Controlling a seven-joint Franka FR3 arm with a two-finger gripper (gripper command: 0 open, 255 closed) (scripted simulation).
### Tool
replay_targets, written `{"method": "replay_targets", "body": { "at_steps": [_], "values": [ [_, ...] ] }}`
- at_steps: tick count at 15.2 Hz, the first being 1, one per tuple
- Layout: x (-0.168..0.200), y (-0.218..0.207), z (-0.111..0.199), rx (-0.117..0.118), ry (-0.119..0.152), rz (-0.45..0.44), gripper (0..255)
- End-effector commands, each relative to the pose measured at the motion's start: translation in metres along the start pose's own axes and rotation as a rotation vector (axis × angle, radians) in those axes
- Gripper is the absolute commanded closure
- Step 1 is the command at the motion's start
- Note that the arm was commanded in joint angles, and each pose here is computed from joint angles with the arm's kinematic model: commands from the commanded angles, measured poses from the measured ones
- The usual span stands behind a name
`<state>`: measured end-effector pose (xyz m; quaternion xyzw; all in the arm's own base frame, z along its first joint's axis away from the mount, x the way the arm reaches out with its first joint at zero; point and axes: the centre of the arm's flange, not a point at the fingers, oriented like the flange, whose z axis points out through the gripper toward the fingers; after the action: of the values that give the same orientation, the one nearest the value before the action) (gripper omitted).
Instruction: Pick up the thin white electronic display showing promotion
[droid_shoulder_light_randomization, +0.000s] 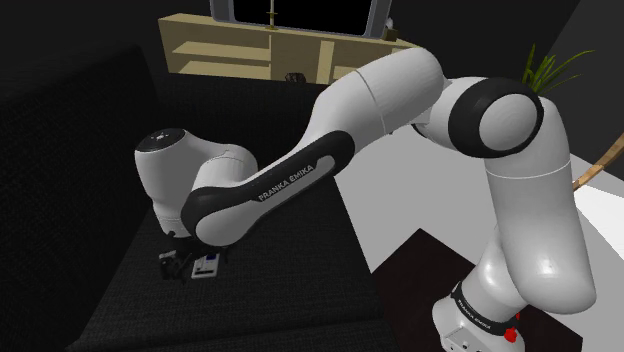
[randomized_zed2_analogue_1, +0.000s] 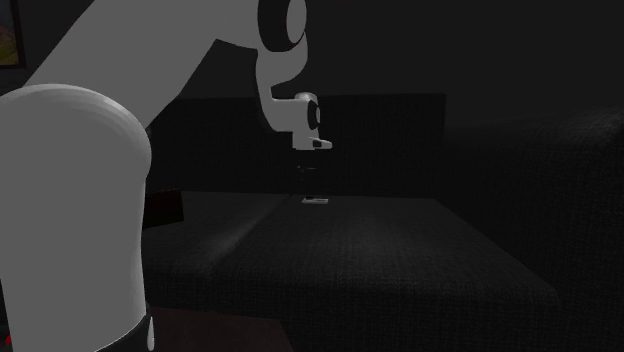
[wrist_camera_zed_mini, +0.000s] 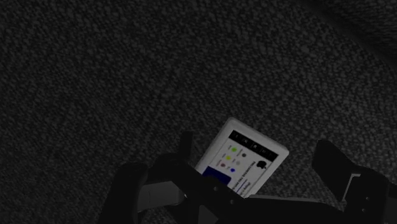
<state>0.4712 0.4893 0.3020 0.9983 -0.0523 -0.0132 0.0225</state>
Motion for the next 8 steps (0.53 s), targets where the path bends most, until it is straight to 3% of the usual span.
{"method": "replay_targets", "body": {
  "at_steps": [1,2,3,8],
  "values": [
    [0.0005,0.0002,0.0058,0.0,0.0,0.0,0],
    [0.0005,0.0002,0.0058,0.0,0.0,0.0,0],
    [0.0004,-0.0002,0.0057,0.0,0.0,0.0,255],
    [0.0007,-0.0005,0.0054,0.0,0.0,0.0,255]
  ]
}}
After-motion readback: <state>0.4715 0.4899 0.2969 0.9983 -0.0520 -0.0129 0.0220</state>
